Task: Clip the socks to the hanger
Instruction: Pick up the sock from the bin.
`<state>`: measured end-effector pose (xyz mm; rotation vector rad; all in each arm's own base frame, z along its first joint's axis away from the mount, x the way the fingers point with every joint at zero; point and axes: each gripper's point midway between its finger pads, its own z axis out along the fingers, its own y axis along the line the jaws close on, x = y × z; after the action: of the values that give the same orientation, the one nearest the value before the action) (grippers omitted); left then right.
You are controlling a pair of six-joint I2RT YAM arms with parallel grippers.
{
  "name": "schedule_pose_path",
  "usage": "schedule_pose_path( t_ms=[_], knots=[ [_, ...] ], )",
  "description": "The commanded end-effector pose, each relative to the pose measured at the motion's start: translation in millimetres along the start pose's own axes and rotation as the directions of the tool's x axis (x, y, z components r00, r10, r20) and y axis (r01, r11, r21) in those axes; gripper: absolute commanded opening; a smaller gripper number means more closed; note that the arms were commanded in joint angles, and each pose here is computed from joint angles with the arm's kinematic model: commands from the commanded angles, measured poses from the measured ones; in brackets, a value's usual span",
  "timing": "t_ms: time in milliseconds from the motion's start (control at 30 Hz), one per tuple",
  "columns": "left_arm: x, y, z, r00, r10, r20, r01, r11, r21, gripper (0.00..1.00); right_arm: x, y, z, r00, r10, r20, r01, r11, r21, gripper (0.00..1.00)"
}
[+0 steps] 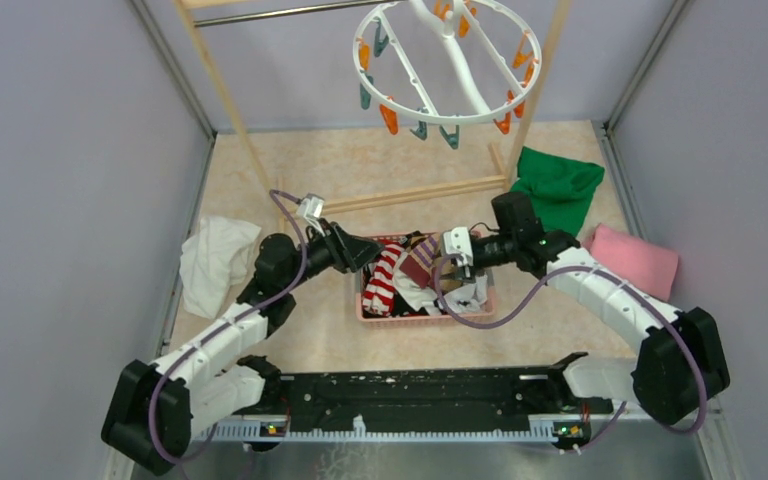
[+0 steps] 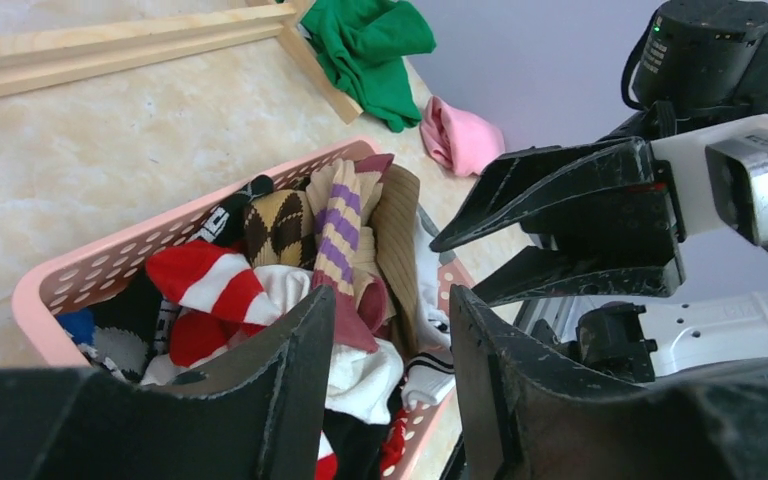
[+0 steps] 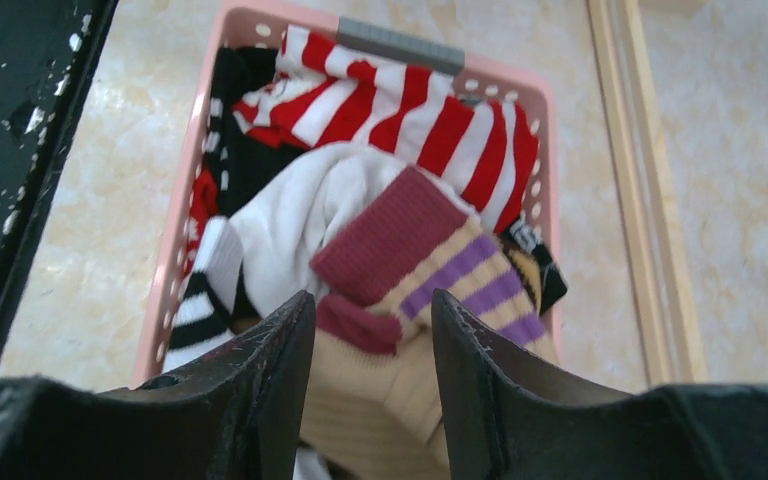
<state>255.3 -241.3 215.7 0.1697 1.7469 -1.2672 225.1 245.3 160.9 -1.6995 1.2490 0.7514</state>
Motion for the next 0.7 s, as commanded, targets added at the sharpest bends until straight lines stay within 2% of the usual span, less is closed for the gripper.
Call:
schedule_pose_path(
  t_ms=[0,267,433,667],
  knots=[
    [-3,-5,-10,0.999,0.02,0.026,-0.02,1.0,-0.009,0.51,-28,-17,25,0.98,-0.188,0.069,0.187,0.982,0.02,0.46],
    [-1,-3,-35,0.996,0.034,0.081,-0.029,0.997,-0.065,0.53,-16,-35,53,0.974,-0.228,-0.012,0.228,0.974,-0.005,0.44],
    [1,-2,-43,0.994,0.032,0.101,-0.025,0.997,-0.071,0.6,-8,-47,59,0.969,-0.239,-0.067,0.238,0.971,-0.034,0.44],
    [2,-1,-43,0.994,0.041,0.103,-0.034,0.997,-0.07,0.61,0,-46,62,0.958,-0.269,-0.104,0.26,0.961,-0.089,0.58]
  ],
)
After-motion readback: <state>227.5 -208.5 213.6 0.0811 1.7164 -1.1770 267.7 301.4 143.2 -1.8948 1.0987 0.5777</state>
